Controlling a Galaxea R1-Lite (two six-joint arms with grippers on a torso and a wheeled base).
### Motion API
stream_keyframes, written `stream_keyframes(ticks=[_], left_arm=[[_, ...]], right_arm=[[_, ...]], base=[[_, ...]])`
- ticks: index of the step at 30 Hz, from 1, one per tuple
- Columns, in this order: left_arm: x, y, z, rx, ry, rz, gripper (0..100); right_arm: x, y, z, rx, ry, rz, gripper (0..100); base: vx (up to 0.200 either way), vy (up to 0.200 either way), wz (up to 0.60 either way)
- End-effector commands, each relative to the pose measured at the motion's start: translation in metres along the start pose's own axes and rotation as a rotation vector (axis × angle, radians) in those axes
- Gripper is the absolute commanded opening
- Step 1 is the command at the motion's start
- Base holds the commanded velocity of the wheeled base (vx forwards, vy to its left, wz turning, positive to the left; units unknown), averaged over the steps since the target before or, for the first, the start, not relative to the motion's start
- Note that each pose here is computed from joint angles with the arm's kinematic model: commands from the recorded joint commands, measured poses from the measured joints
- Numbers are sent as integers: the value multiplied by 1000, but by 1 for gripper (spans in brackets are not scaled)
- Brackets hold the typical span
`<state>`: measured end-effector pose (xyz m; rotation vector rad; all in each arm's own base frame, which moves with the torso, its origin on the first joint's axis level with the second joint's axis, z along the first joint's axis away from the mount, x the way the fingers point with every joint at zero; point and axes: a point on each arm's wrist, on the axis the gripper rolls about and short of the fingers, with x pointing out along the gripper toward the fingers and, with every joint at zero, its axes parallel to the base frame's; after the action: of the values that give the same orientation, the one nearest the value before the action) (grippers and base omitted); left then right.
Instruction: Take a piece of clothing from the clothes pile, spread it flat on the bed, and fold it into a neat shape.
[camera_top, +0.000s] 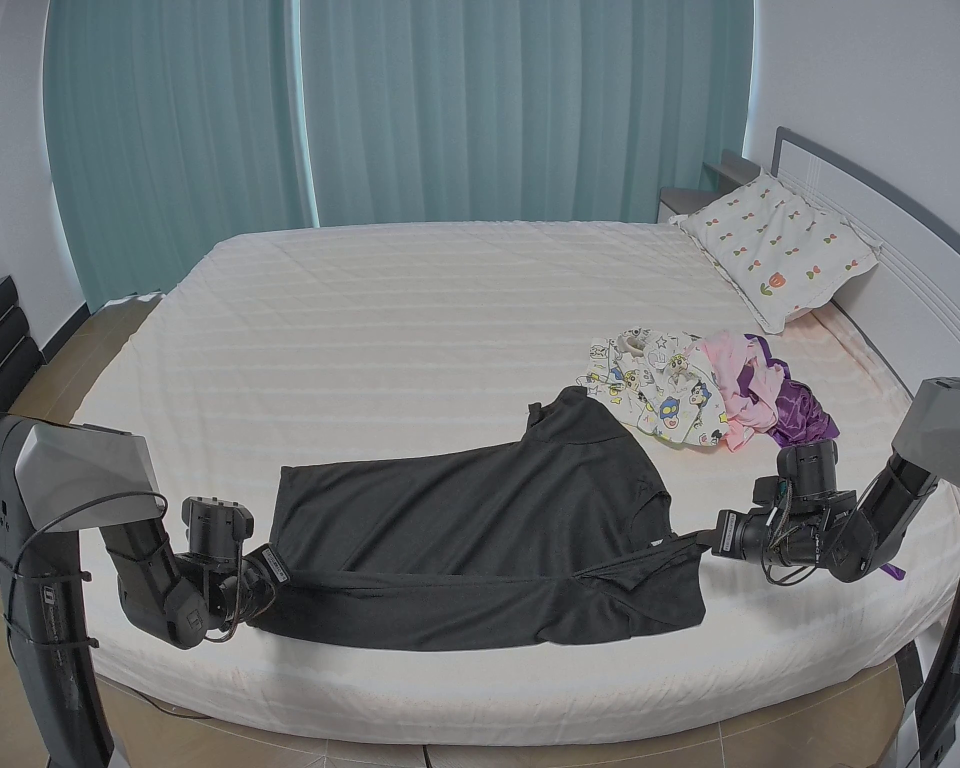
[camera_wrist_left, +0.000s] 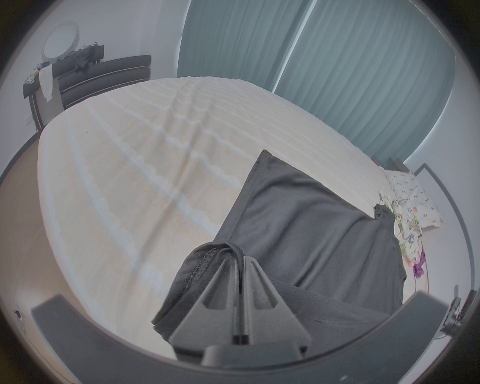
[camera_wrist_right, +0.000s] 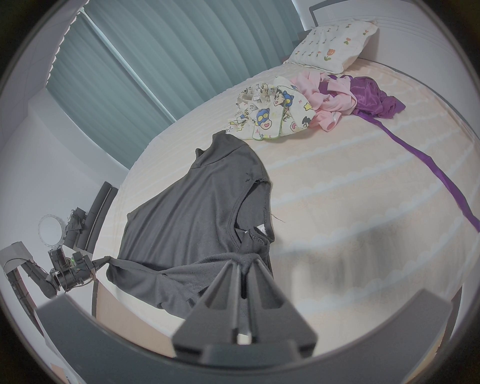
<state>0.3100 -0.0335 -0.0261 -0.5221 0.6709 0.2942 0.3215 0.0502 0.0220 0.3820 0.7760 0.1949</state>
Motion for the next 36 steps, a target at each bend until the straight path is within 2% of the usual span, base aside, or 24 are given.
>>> stream_keyframes(ticks=[1,7,12,13,18,23,26,32,36], left_arm=[[7,-3,1,-19,-5,-9,100],[10,0,2,-59,-7,1,100],[3,3,16,-123,-69,-21,100],[-2,4,24,-139,-95,-32,100],[-19,15,45,-194,-152,-36,100],[-38,19,43,-308,-117,-117,100],[-45,22,32,-340,-39,-179,100],[-42,18,22,-408,49,-217,100],[-39,15,14,-409,81,-220,100]], right_arm=[[9,-3,-2,13,14,-4,100],[16,-6,0,126,11,-9,100],[13,-1,3,241,-2,2,100],[11,2,5,308,-11,10,100],[15,17,9,506,-28,34,100],[29,25,-8,504,5,-9,100],[39,32,-18,483,11,-45,100],[47,36,-30,464,40,-73,100],[54,35,-30,464,41,-74,100]], base=[[0,0,0],[0,0,0],[0,0,0],[0,0,0],[0,0,0],[0,0,0],[0,0,0],[0,0,0],[0,0,0]])
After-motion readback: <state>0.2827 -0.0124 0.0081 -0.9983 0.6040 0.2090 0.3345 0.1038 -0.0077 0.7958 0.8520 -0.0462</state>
